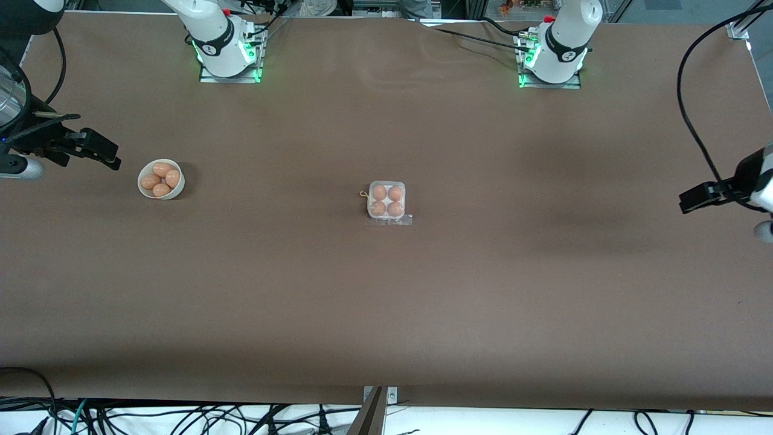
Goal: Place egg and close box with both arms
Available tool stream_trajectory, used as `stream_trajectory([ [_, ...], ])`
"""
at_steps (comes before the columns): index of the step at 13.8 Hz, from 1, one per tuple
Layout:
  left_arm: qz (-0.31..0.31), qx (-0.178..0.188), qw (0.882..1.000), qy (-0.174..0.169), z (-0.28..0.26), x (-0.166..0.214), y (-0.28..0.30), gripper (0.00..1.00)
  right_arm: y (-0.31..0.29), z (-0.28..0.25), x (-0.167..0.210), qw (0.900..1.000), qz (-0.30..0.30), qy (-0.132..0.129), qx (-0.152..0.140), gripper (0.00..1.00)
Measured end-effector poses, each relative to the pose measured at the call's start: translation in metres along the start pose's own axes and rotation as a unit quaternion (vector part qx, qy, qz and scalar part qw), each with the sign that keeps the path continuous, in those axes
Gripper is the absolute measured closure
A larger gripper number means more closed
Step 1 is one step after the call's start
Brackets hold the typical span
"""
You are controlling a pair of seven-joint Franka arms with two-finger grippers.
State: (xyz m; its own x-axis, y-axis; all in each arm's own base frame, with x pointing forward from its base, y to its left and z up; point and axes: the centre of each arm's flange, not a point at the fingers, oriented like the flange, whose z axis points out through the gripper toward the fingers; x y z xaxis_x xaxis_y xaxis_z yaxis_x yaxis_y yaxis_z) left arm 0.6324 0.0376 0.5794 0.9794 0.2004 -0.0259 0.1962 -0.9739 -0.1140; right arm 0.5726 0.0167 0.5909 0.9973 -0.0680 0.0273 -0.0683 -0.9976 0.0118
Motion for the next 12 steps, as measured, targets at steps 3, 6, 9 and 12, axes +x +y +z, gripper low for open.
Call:
stream_trajectory([
  [3, 0.002, -0.015, 1.0, 0.019, 0.005, 0.0, 0.003, 0.0, 0.0, 0.0, 0.0, 1.0, 0.0, 0.0, 0.0, 0.0],
  [6, 0.006, -0.031, 0.999, 0.028, 0.009, -0.005, 0.01, 0.0, 0.0, 0.0, 0.0, 1.0, 0.0, 0.0, 0.0, 0.0],
  [9, 0.004, -0.033, 0.999, 0.037, -0.005, -0.014, 0.005, 0.0, 0.0, 0.0, 0.0, 1.0, 0.0, 0.0, 0.0, 0.0],
  [12, 0.003, -0.034, 0.998, 0.044, -0.014, -0.02, 0.003, 0.0, 0.0, 0.0, 0.0, 1.0, 0.0, 0.0, 0.0, 0.0],
])
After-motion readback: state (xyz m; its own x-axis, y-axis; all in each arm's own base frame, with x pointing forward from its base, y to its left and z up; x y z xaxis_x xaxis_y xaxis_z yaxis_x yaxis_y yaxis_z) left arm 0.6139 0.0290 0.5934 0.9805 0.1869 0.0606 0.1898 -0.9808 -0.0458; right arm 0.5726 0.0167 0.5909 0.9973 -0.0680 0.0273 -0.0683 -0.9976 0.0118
